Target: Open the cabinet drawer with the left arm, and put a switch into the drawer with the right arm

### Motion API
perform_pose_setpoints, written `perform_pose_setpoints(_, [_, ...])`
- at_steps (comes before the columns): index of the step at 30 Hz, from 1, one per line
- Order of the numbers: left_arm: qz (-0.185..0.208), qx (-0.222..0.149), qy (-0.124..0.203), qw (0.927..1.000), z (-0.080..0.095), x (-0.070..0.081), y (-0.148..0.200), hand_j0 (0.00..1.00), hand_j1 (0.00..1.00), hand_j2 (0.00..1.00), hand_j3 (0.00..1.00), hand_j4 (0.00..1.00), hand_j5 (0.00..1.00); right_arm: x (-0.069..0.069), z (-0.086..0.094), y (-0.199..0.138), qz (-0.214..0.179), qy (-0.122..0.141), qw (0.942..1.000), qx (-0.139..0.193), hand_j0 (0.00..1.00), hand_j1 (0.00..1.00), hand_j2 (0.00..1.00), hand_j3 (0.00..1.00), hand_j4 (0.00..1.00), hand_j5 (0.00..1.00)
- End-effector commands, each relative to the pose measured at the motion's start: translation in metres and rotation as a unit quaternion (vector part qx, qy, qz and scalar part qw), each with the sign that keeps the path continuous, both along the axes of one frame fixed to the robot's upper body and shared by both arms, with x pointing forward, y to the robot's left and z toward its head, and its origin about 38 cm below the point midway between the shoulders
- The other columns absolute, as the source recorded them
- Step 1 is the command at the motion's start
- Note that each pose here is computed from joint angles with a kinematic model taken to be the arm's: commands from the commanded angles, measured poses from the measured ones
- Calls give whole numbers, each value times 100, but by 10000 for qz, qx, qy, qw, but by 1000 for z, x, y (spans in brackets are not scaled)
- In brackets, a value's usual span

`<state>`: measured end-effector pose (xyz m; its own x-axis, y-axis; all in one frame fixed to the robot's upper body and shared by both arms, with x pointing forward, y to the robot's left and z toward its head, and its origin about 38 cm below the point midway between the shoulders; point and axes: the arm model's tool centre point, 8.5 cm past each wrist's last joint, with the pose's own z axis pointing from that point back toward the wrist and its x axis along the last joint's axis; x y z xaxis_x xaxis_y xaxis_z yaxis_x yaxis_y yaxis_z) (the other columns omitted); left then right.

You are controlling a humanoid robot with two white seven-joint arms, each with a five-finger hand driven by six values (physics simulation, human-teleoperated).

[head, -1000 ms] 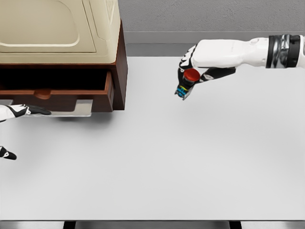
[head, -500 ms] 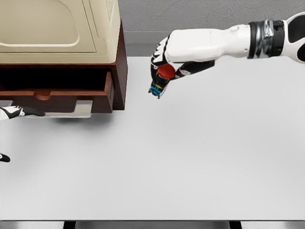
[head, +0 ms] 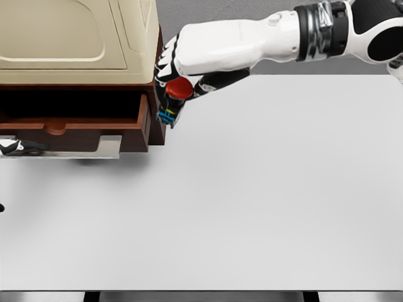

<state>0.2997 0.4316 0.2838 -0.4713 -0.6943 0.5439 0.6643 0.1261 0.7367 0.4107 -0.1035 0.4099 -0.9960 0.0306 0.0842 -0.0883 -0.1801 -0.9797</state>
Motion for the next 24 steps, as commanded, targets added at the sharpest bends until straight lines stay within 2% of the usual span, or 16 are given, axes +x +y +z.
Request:
perform_pose_setpoints(1, [79,-34,-45,10000,3,1,2,100,100,100,100,100,100,-3,2,13,137,39,9999,32,47,47,47,47,47,47])
perform_pose_setpoints(3, [169,-124,-232,9995,8,4,1,100,100,100,100,100,100,-2,4,15,148,26,9999,39,47,47,47,47,47,47])
perform_pose_setpoints(9, [173,-185,-383,9989,13,8,0,100,100,100,100,100,100,-7,11,34,358,-42,9994,-3,47,47,47,47,47,47])
perform_pose_setpoints(16, [160,-210,-373,9990,12,8,-2,100,100,100,100,100,100,10,14,48,237,-54,9997,-36,47,47,47,47,47,47])
perform_pose_setpoints(24, [148,-176,-348,9991,10,7,-1,100,100,100,100,100,100,9,16,78,444,-65,9990,-54,47,47,47,47,47,47])
